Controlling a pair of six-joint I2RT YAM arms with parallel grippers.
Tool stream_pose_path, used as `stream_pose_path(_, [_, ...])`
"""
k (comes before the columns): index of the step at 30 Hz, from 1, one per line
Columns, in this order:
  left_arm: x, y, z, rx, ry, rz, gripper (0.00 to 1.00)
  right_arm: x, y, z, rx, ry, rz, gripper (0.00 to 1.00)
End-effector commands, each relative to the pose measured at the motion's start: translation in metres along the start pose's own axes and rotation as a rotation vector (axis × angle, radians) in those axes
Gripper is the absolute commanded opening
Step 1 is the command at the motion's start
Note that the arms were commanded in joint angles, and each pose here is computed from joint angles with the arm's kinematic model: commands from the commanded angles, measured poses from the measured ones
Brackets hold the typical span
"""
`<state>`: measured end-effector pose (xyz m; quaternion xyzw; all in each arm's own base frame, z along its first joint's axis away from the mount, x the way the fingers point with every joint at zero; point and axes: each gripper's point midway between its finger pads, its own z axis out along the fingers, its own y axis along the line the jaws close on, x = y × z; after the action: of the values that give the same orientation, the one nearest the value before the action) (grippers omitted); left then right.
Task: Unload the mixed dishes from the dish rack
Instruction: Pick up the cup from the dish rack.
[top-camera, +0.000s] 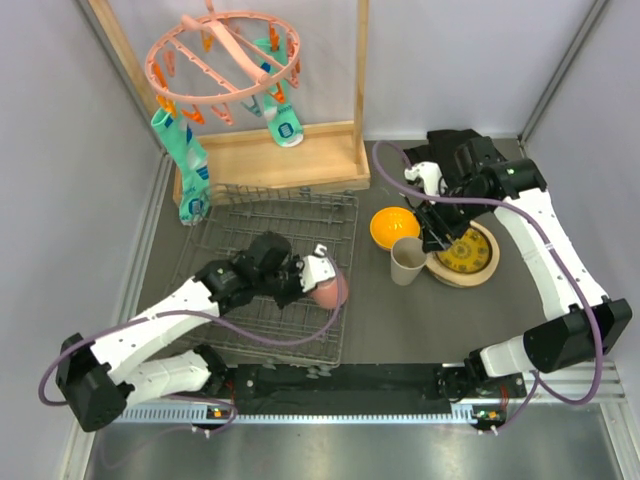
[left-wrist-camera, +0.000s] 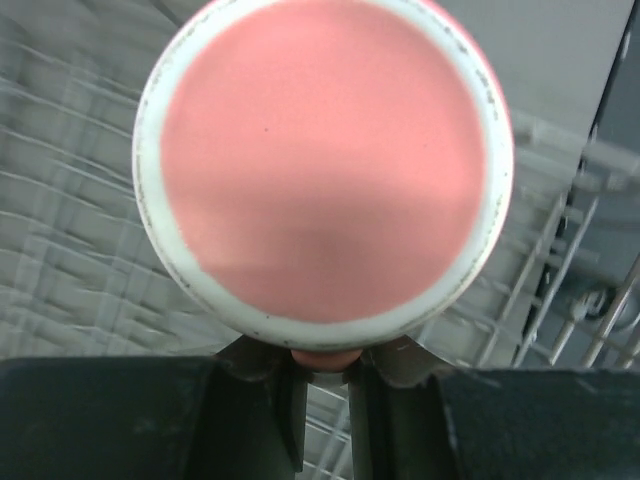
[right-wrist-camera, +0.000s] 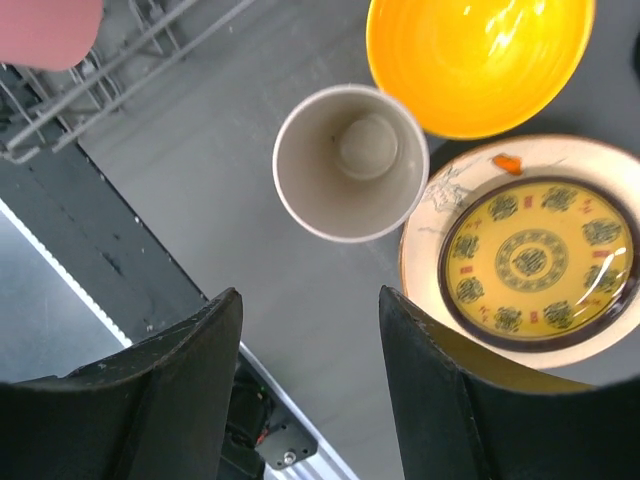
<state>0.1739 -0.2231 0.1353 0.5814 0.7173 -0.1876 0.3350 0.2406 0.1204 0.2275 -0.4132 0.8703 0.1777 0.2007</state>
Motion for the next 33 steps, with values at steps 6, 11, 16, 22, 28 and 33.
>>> stream_pose_path(6, [-0.122, 0.043, -0.069, 0.106, -0.32, -0.194, 0.0, -0.057, 0.005, -0.034, 0.023, -0.239, -0.063, 0.56])
stream_pose_path(11, [-0.155, 0.054, -0.098, 0.236, -0.456, -0.334, 0.0, -0.081, 0.01, -0.052, 0.042, -0.367, -0.112, 0.57])
stream_pose_path(16, [-0.187, 0.046, -0.122, 0.501, -0.594, -0.477, 0.0, -0.119, 0.02, -0.077, 0.062, -0.594, -0.222, 0.57])
stream_pose_path(22, [-0.226, 0.054, -0.153, 0.712, -0.755, -0.581, 0.0, -0.15, 0.025, -0.106, 0.106, -0.746, -0.253, 0.55])
stream_pose_path(28, [-0.234, 0.068, -0.154, 0.794, -0.801, -0.694, 0.0, -0.164, 0.032, -0.117, 0.143, -0.805, -0.277, 0.55])
stream_pose_path(33, [-0.236, 0.078, -0.152, 0.815, -0.83, -0.756, 0.0, -0.176, 0.036, -0.118, 0.097, -0.844, -0.241, 0.55])
